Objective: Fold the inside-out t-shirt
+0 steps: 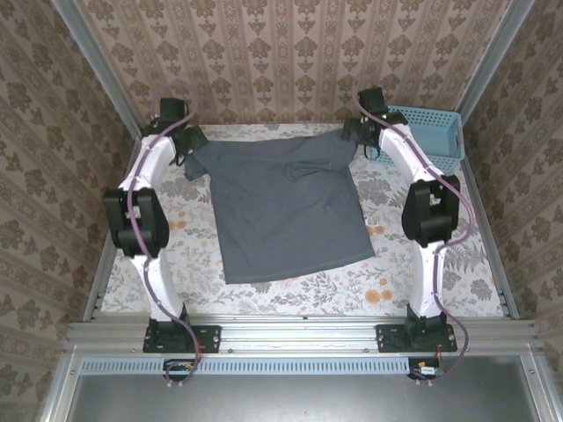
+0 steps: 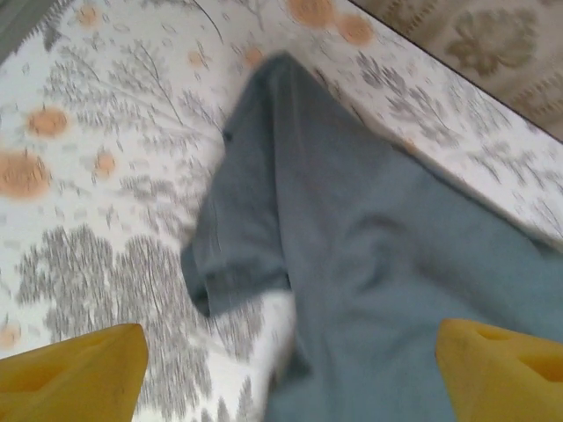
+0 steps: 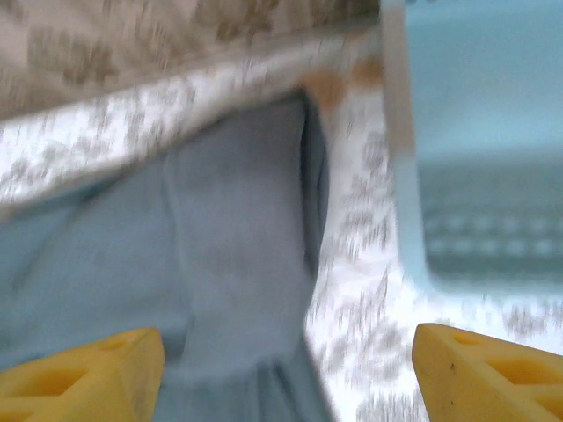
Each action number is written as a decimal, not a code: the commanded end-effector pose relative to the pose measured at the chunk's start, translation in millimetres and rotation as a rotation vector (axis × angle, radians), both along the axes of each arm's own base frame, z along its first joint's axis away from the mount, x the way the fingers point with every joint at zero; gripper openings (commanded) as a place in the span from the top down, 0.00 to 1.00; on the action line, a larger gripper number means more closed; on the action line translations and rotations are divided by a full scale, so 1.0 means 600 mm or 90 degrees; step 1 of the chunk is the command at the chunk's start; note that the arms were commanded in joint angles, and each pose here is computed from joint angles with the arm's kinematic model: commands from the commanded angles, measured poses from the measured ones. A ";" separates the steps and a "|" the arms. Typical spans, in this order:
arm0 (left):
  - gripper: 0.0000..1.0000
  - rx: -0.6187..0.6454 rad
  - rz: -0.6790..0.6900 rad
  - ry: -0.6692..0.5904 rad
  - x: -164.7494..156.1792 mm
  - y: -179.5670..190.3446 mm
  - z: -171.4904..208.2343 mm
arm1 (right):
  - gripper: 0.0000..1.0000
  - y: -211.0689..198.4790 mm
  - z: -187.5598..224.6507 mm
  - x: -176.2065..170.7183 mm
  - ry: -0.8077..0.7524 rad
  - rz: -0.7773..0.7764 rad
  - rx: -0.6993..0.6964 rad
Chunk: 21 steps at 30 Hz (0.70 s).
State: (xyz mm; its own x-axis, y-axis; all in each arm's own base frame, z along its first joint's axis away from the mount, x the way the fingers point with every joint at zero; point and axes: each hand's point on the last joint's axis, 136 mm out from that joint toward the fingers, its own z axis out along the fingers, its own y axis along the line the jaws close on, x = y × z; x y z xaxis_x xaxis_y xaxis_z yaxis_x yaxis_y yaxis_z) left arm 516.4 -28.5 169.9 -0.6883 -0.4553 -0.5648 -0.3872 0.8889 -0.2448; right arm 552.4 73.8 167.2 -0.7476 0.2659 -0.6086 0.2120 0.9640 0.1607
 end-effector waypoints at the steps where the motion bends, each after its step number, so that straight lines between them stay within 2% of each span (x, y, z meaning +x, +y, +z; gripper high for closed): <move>1: 0.12 -0.045 -0.009 -0.020 -0.056 -0.048 0.007 | 0.24 0.037 0.045 -0.060 -0.039 0.022 0.068; 7: 0.12 -0.053 -0.057 0.042 -0.188 -0.099 -0.064 | 0.25 0.055 -0.064 -0.201 0.073 0.014 0.099; 14: 0.09 -0.020 -0.086 0.136 -0.308 -0.105 -0.152 | 0.25 0.024 -0.173 -0.337 0.184 0.002 0.035; 18: 0.17 -0.027 -0.109 0.168 -0.345 -0.126 -0.188 | 0.28 0.011 -0.215 -0.385 0.223 -0.017 0.026; 21: 0.30 -0.030 -0.113 0.181 -0.362 -0.134 -0.204 | 0.38 0.019 -0.234 -0.411 0.241 -0.010 0.040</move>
State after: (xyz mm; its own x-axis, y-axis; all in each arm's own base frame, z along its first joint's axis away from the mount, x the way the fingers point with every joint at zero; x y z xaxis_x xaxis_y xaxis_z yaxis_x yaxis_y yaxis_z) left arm 301.7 -103.2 44.7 -0.8972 -0.3142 -0.3105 -0.2772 0.9477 -0.1580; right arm 307.3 82.3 22.9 -0.9275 0.2840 -0.2431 0.2672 0.9584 0.1000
